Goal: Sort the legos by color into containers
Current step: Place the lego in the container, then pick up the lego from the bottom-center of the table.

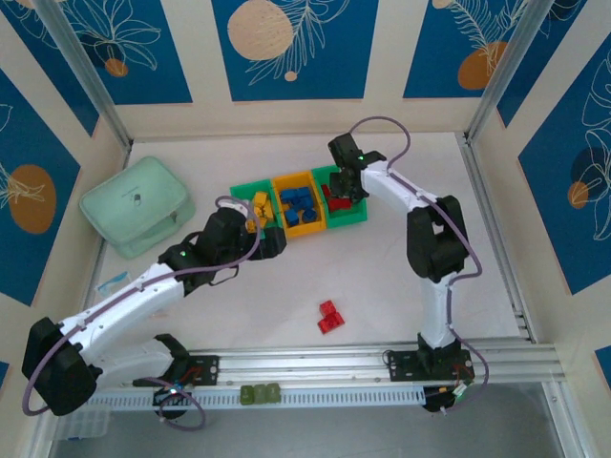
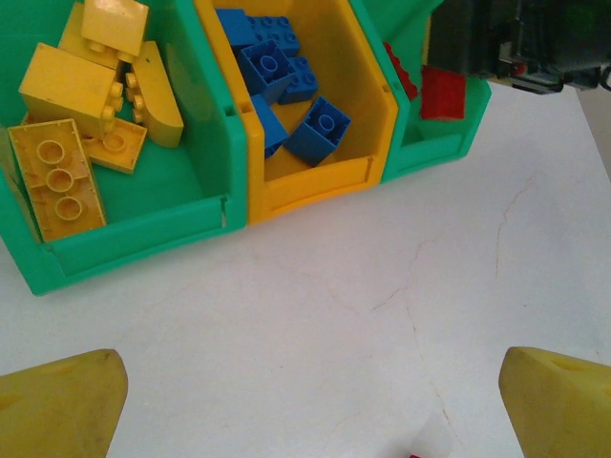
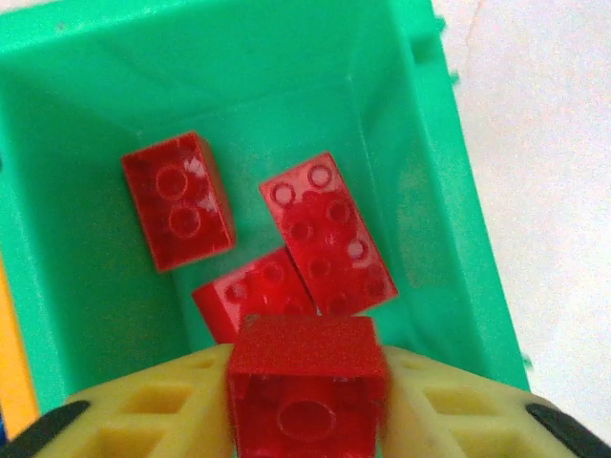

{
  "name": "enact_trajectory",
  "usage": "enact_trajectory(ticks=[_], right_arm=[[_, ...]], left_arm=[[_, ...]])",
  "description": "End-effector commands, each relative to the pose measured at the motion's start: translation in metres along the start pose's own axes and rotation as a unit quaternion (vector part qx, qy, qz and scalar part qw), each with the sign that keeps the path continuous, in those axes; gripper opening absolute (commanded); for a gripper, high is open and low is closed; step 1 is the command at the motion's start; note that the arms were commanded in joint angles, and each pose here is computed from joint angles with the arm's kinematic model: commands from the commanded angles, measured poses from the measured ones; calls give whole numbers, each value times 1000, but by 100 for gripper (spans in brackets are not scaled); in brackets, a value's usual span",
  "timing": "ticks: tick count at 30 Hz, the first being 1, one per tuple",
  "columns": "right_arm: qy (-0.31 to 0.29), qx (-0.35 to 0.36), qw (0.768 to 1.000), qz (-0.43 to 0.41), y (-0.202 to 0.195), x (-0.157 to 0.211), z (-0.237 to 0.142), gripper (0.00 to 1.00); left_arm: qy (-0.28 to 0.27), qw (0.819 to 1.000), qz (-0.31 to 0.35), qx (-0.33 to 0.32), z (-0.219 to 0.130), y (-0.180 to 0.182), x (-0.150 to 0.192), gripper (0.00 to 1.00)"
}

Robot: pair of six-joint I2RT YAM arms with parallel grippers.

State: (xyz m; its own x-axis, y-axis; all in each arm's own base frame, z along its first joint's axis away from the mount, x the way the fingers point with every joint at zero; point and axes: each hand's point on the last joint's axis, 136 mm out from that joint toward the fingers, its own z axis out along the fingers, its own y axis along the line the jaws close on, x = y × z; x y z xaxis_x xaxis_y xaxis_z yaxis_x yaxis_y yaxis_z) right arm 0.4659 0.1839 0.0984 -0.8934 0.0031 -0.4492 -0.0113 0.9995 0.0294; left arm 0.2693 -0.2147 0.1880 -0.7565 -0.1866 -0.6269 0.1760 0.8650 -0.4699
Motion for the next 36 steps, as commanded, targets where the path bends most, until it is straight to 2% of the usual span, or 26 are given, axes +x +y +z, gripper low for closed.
enact_trajectory(ticks=[1,5,15,28,36], right_arm=[[-1,-5,1000,-21,7,-15,3,51],[-8,-13,1000,-21,10,-21,-3,60],[-16,-27,999,-5,0,7,-50,65],[23,-59,997,-48,12,101,-97,71],[77,-85,988,-102,39,188,-104,76]], left_arm=[[3,1000,2,3,-3,3,-1,99],[3,1000,5,-6,-4,6,-2,99],[20,1000,8,10,-6,1,5,99],[49,998,-4,36,-4,-5,35,99],[60,997,-4,40,-5,-9,60,99]])
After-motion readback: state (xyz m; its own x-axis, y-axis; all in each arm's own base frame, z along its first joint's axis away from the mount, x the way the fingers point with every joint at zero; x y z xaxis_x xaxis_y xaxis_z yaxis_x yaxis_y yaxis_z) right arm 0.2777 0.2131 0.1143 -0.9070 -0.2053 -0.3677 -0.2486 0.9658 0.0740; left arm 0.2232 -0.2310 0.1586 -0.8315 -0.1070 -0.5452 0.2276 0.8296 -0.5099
